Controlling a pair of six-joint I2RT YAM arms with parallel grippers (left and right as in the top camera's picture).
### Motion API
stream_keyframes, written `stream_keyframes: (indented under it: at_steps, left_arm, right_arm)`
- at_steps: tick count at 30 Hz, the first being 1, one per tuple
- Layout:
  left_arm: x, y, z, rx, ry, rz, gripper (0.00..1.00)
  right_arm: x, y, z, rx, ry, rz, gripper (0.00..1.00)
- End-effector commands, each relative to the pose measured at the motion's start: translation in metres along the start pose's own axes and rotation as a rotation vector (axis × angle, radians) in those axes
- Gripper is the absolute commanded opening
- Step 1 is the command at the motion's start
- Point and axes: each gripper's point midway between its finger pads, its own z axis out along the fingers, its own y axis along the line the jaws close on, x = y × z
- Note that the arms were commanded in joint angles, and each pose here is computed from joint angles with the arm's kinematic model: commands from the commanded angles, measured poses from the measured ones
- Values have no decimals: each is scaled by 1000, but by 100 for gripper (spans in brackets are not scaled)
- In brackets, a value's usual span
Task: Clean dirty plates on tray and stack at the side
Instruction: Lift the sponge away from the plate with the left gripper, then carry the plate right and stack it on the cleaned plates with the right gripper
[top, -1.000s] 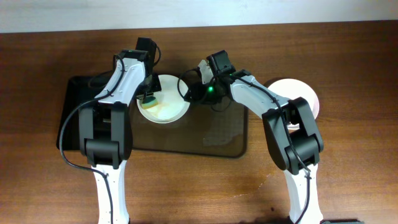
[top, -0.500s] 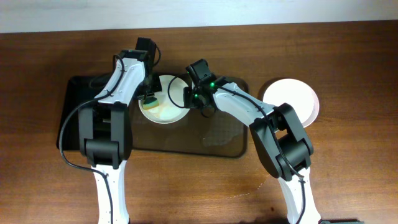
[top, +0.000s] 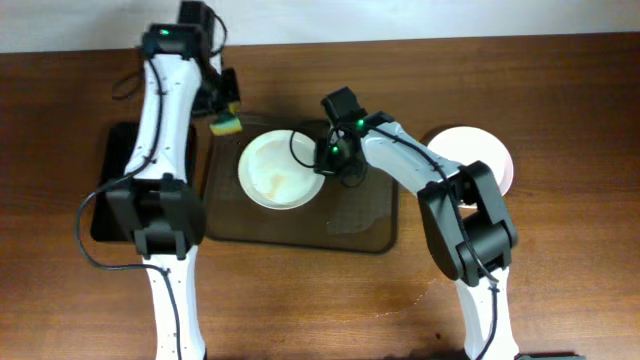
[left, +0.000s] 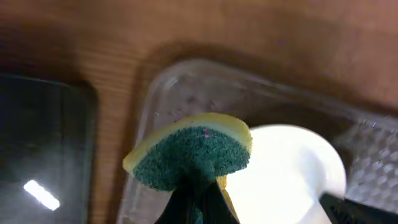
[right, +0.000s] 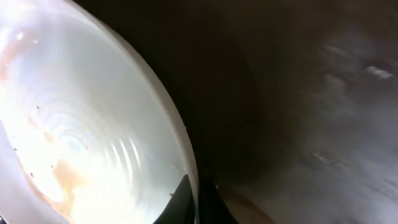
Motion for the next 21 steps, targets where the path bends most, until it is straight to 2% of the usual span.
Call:
stream_keyframes:
  at_steps: [1,7,12,17,21]
  left_arm:
    - [-8,5,-13,19,-34,2,1]
    - [-10,5,-13,20,-39,3,1]
    - [-10,5,-13,20,-39,3,1]
    - [-10,5,-13,20,-39,2,1]
    - [-10,5,-13,20,-39,3,1]
  right_arm:
    - [3,-27,-25,147,-34,-38,4]
    - [2,-50,-94,381,-143,-59,4]
    - [-2,-51,-149,566,-304,-122,4]
    - [-2,-36,-224,906,-620,-221,4]
    - [14,3,-263,1122,-834,-388,4]
